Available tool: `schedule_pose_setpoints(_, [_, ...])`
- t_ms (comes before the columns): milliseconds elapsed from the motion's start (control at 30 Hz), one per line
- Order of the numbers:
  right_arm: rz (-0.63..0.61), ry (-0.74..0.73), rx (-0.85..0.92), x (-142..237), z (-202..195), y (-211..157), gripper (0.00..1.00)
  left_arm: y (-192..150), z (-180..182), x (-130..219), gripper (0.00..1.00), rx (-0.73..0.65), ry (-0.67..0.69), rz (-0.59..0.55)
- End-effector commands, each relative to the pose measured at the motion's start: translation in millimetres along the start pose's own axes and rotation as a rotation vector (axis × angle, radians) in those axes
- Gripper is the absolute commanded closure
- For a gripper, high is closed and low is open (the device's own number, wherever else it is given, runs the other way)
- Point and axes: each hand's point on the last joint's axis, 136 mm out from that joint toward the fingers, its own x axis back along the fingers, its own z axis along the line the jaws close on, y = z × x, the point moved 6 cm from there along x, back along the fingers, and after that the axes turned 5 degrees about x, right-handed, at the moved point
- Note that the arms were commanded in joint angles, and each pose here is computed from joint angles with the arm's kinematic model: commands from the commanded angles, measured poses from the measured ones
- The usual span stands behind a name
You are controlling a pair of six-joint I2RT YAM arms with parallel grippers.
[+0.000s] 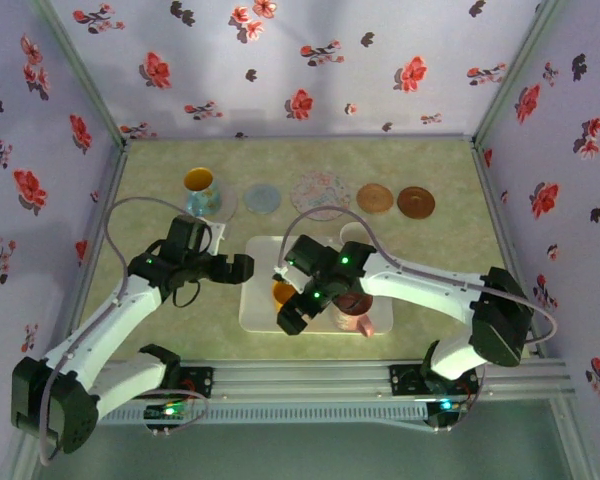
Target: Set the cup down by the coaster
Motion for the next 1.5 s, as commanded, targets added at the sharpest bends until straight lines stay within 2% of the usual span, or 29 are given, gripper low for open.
schedule_pose_setpoints(0, [0.014,0.058,0.025,-3,10,4,0.08,8,0,4,0.00,-0.023,0.003,-0.018])
schedule_pose_setpoints(967, [-0.041,0.126,0.036,-24,12,31,0.08,20,10,9,0.00,-0.033,0.028,-0.037])
schedule_pose_setpoints(1467, [-0.099,0.044,0.030,-29,1,50,0.07,23,15,16,0.00,-0.033,0.046,-0.046])
